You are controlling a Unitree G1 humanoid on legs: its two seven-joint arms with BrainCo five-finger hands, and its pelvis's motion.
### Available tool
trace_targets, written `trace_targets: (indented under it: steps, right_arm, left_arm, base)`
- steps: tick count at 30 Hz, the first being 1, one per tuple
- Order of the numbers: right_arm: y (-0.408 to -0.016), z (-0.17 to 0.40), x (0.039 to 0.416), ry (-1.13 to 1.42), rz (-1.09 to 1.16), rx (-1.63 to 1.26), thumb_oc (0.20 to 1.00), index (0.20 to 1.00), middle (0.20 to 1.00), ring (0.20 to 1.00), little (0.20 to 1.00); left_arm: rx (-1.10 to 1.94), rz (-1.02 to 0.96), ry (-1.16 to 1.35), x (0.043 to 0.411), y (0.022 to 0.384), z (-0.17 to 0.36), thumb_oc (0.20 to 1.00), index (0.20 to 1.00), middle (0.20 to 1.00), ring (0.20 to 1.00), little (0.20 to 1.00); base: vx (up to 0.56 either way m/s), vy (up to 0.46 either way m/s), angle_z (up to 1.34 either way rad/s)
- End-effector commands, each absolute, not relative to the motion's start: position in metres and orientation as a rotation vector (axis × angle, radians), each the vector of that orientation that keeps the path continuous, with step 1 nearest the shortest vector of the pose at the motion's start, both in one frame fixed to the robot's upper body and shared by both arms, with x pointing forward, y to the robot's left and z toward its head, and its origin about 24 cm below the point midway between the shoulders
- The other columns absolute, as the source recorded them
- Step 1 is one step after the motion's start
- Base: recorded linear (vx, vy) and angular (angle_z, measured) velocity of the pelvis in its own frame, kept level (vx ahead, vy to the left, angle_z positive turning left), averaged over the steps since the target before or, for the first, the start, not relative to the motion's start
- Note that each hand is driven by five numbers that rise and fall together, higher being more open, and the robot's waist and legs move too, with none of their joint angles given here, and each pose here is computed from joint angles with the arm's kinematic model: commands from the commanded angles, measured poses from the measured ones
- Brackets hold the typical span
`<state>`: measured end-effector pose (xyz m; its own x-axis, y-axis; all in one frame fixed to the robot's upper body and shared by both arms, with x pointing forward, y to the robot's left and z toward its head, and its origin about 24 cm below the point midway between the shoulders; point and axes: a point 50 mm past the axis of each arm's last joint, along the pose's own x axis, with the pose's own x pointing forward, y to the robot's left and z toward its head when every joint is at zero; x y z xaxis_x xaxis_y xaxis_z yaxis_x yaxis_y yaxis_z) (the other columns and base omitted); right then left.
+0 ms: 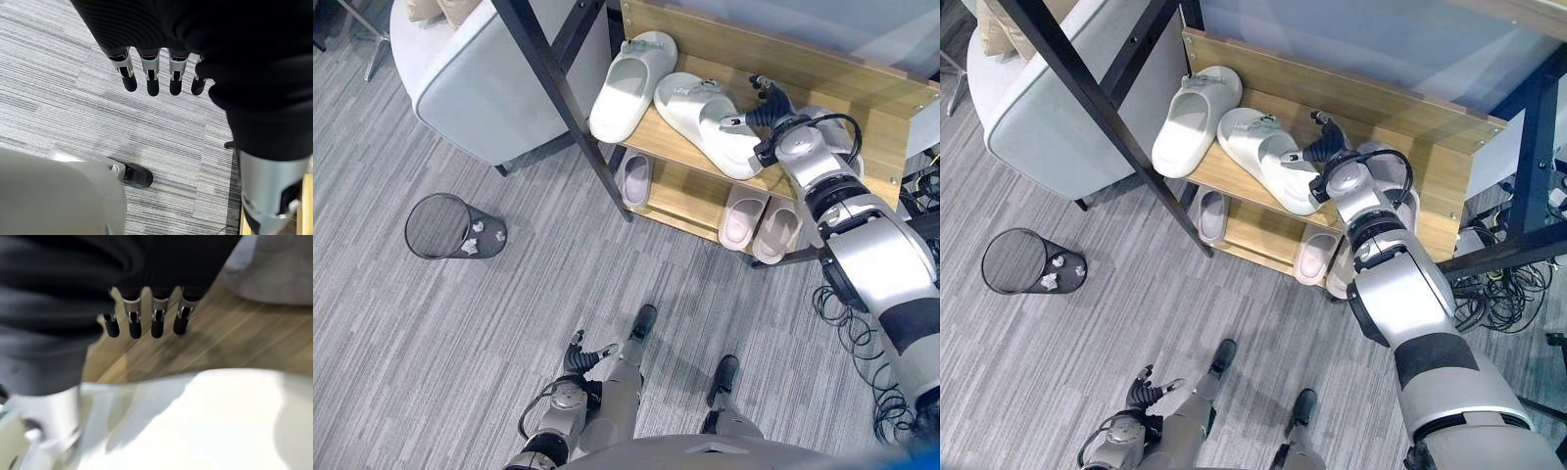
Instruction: Arrange the slippers neatly on the shoe rack.
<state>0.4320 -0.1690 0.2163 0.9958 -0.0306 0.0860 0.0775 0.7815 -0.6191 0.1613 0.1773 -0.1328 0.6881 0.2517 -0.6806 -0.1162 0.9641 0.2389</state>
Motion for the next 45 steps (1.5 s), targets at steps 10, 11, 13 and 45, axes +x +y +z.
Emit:
trace_targets:
  steps: [10, 11, 13, 45]
  right_arm:
    - [-0.193, 0.265, 0.429, -0.113, -0.404, -0.383, 0.2, 0.2, 0.2, 0.2, 0.2]
    - [-0.187, 0.265, 0.429, -0.109, -0.424, -0.359, 0.2, 0.2, 0.2, 0.2, 0.2]
    - [-0.179, 0.262, 0.43, -0.099, -0.438, -0.364, 0.2, 0.2, 0.2, 0.2, 0.2]
    - [-0.124, 0.219, 0.423, 0.289, -0.533, 0.385, 0.338, 0.338, 0.338, 0.338, 0.338]
  left_arm:
    - [0.121, 0.141, 0.971, 0.123, 0.142, -0.156, 1.0, 1.0, 1.0, 1.0, 1.0]
    - [0.099, 0.147, 0.97, 0.125, 0.141, -0.156, 1.0, 1.0, 1.0, 1.0, 1.0]
    - [0.082, 0.153, 0.965, 0.13, 0.14, -0.155, 1.0, 1.0, 1.0, 1.0, 1.0]
    - [-0.182, 0.222, 1.009, 0.169, 0.117, -0.145, 1.0, 1.0, 1.0, 1.0, 1.0]
  base:
    - [0.0, 0.041, 0.05]
    - [-0.01, 0.074, -0.26]
    - [-0.01, 0.049, -0.24]
    - [0.0, -0.003, 0.0]
